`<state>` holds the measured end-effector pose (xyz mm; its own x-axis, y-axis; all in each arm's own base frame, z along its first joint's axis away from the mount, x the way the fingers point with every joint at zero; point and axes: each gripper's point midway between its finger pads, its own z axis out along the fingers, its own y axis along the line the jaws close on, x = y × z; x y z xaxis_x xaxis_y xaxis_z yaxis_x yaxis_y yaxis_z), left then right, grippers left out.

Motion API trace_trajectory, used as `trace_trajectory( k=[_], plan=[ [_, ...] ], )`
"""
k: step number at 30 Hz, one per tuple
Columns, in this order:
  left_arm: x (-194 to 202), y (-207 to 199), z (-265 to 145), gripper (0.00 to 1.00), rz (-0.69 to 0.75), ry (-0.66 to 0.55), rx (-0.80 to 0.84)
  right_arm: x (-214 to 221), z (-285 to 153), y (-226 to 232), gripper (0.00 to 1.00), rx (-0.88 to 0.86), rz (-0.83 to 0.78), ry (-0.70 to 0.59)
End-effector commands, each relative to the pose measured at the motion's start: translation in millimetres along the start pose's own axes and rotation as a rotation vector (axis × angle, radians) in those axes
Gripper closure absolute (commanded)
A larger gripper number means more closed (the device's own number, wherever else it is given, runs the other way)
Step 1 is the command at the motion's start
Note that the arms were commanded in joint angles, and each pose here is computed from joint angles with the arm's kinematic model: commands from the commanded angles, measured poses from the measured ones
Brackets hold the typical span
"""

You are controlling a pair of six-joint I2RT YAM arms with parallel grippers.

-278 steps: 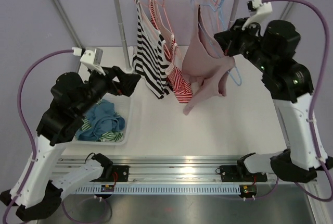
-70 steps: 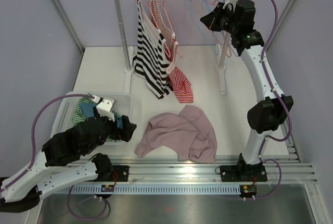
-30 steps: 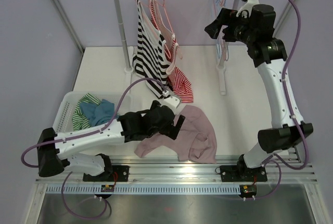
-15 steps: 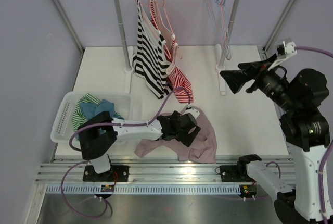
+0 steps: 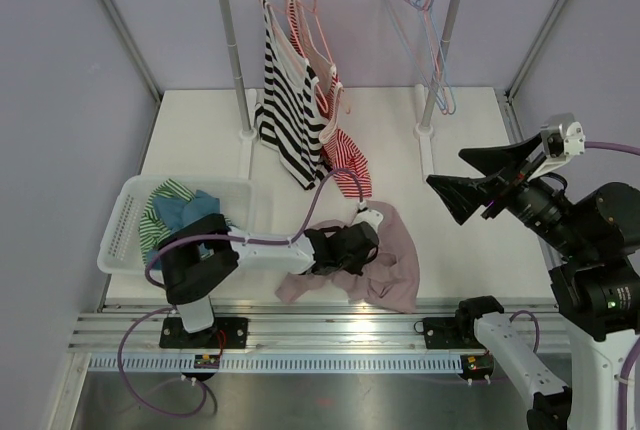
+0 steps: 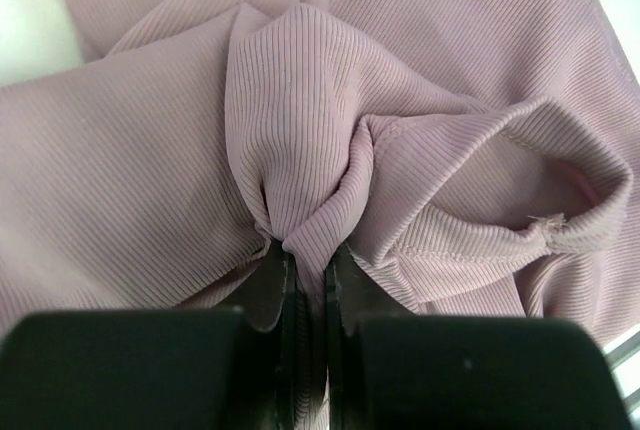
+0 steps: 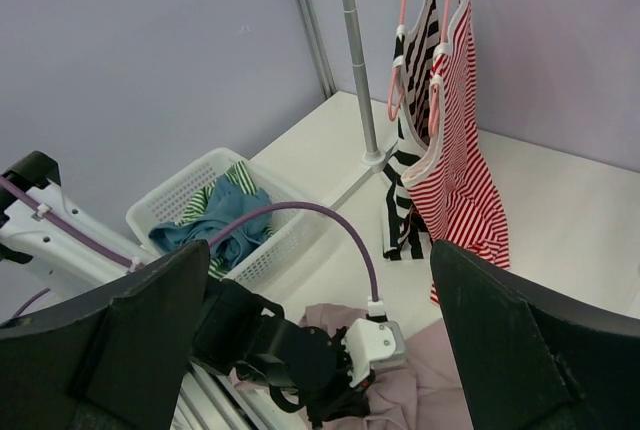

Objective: Remove the tank top from the hanger

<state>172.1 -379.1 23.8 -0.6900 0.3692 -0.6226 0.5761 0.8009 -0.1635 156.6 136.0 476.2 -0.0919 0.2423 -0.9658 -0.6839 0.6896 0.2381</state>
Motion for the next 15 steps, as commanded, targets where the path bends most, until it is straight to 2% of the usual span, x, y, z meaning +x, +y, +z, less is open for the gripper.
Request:
trace_trajectory(
  k=[1,5,10,11,15],
  plan=[
    [6,25,-34,1.0,-0.021,-0.001,-0.089,-4,-3,6,0.01,-0.028,-0.033,-0.027],
    [-36,60,-93,1.0,-0.086,-0.161,-0.243,-3,-4,4,0.01,-0.015,-0.033,-0.035],
    [-77,101,-182,1.0,-0.182,-0.332,-0.396,1,-5,0,0.0,0.0,-0.029,-0.043],
    [-88,114,-207,1.0,-0.217,-0.403,-0.428,0,-6,1,0.0,-0.002,-0.031,-0.049],
    [-97,154,-274,1.0,-0.294,-0.494,-0.53,1,-5,0,0.0,0.0,-0.024,-0.052]
  ],
)
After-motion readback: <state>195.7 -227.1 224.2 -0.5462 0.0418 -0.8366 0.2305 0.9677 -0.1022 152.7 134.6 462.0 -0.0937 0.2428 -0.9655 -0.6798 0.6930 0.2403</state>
